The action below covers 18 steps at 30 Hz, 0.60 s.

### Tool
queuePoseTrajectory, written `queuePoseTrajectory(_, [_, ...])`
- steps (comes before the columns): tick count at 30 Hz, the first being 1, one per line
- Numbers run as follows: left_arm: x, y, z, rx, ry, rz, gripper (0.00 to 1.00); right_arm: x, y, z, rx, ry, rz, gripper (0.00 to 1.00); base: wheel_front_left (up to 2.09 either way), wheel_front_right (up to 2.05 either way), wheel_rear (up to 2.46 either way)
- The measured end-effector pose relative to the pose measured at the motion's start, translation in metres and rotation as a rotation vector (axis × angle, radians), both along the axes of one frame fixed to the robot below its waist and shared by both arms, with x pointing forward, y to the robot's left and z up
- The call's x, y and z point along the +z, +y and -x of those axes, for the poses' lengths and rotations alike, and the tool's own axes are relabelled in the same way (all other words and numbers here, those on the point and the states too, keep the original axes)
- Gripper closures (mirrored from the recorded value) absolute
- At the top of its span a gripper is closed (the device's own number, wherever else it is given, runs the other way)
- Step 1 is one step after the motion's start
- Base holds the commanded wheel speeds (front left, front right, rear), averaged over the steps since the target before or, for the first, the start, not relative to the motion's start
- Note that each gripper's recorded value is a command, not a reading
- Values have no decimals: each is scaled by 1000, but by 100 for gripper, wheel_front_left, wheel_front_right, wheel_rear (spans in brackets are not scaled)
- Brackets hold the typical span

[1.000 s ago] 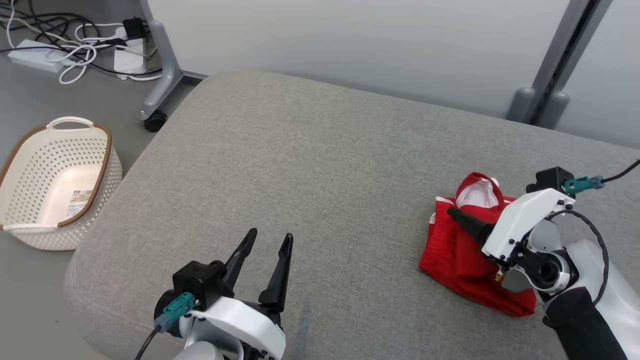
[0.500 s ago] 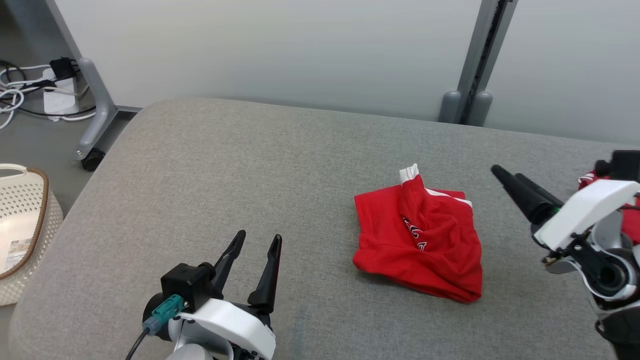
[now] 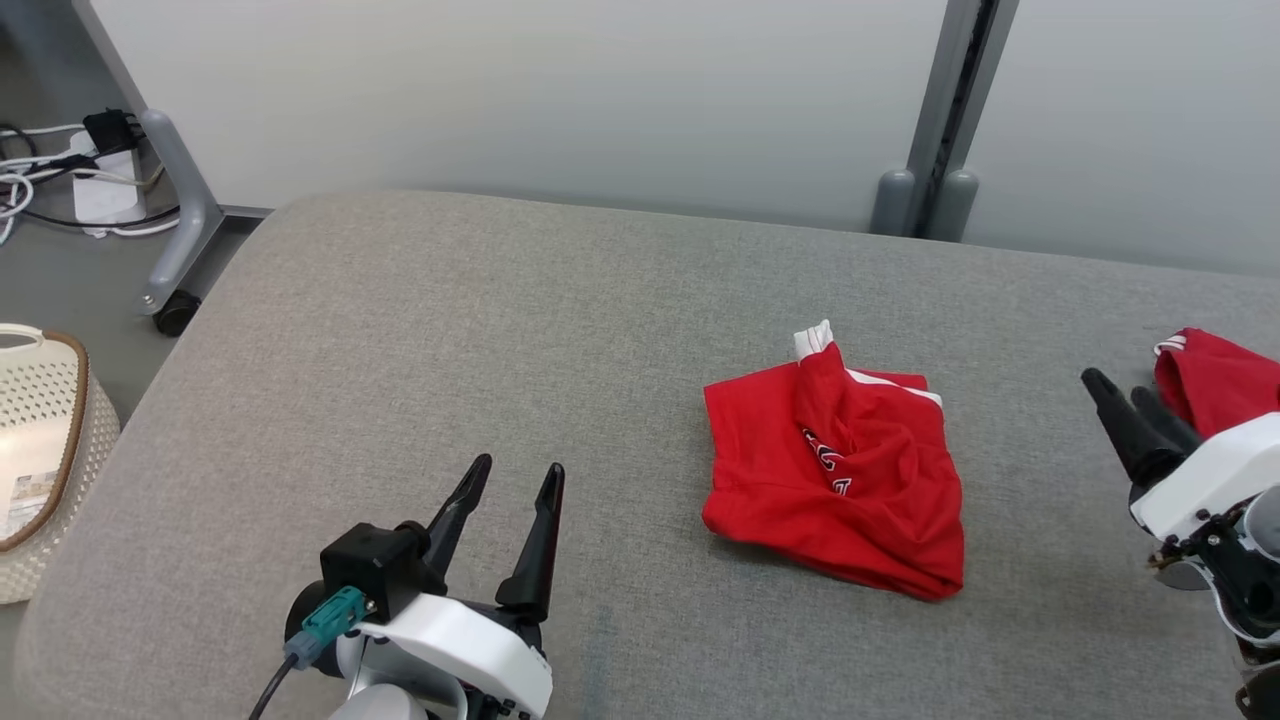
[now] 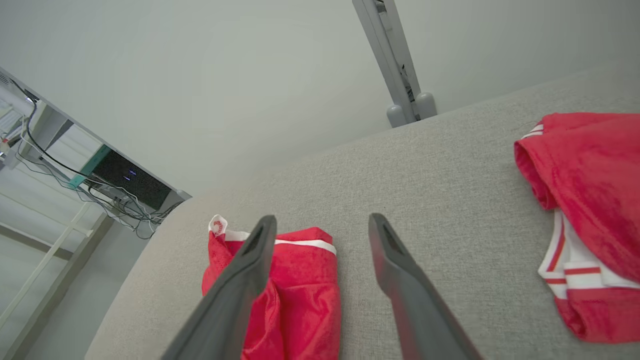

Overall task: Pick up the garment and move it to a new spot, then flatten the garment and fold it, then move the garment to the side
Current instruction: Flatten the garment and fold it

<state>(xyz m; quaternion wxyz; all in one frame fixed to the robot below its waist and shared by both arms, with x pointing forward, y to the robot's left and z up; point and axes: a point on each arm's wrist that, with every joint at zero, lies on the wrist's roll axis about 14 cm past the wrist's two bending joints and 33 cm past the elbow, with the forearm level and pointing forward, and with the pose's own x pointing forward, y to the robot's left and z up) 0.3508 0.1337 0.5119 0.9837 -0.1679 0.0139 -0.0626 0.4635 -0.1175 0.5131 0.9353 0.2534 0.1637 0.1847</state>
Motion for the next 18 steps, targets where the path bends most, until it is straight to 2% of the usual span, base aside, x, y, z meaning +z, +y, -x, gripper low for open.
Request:
queuePoseTrajectory(1, [-1,1,0,5,2,-1,0,-6,4,-1,12,25,6,100,0,0,0])
queuePoseTrajectory(8, [-8,17,5,54,26,-8,0,-55,36,-5,75,216,20,100,0,0,0])
queuePoseTrajectory(16, [-8,34,10,101,31,-24,0,-90,108,18,214,389,-50,100,0,0,0])
queuePoseTrajectory(18, [-9,37,11,108,35,-26,0,-88,126,25,255,395,-75,100,0,0,0])
